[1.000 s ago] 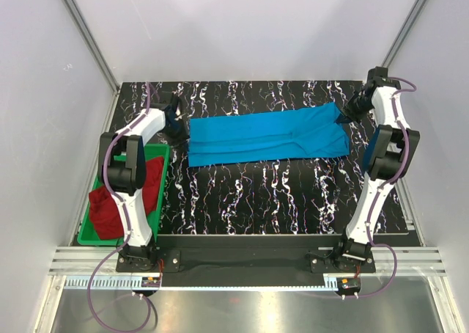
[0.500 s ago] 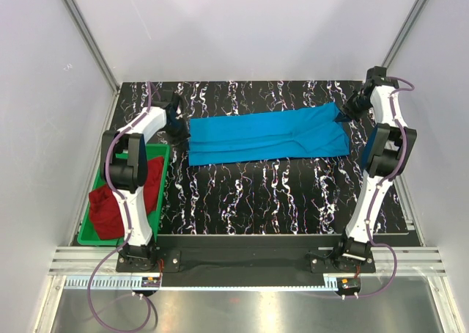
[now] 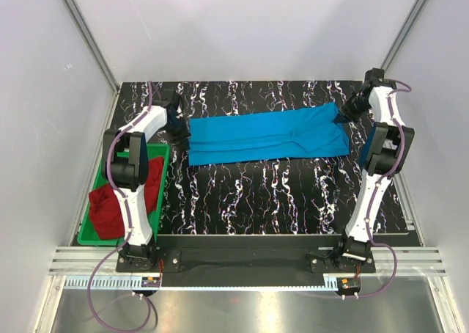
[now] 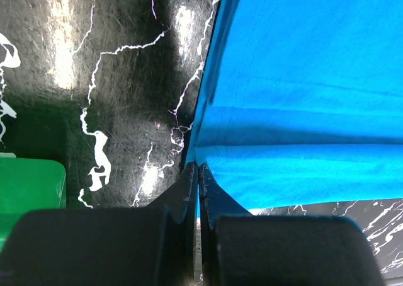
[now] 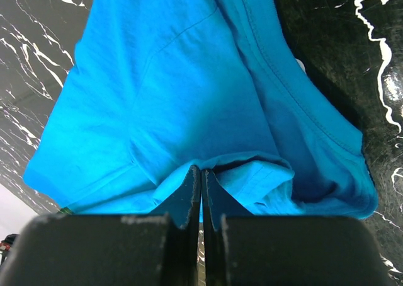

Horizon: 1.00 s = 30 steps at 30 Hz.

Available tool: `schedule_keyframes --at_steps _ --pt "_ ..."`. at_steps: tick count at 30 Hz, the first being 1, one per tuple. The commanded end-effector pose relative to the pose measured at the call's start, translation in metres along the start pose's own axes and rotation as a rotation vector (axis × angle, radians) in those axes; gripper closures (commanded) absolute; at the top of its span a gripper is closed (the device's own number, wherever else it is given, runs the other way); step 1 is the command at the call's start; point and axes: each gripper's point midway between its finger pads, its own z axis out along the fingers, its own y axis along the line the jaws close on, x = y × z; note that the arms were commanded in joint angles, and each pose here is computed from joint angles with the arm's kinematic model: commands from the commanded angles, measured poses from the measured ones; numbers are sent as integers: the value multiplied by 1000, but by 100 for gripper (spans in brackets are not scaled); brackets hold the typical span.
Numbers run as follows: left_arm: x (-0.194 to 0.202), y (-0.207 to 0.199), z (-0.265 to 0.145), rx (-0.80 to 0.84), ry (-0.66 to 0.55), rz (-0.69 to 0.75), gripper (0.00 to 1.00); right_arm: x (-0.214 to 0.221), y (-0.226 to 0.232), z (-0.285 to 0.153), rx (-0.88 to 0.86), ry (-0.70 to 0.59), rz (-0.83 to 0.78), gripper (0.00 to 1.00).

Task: Fold and stack the t-shirts
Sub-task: Fold the tshirt

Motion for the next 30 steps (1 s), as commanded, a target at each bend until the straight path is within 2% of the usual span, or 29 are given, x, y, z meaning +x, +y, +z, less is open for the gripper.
schedule_keyframes --at_steps 1,30 --pt "-15 -3 -3 16 -31 0 100 -10 16 -8 -44 -28 -3 100" --pt "-20 -8 4 41 -1 0 100 -18 16 14 -39 -21 23 97"
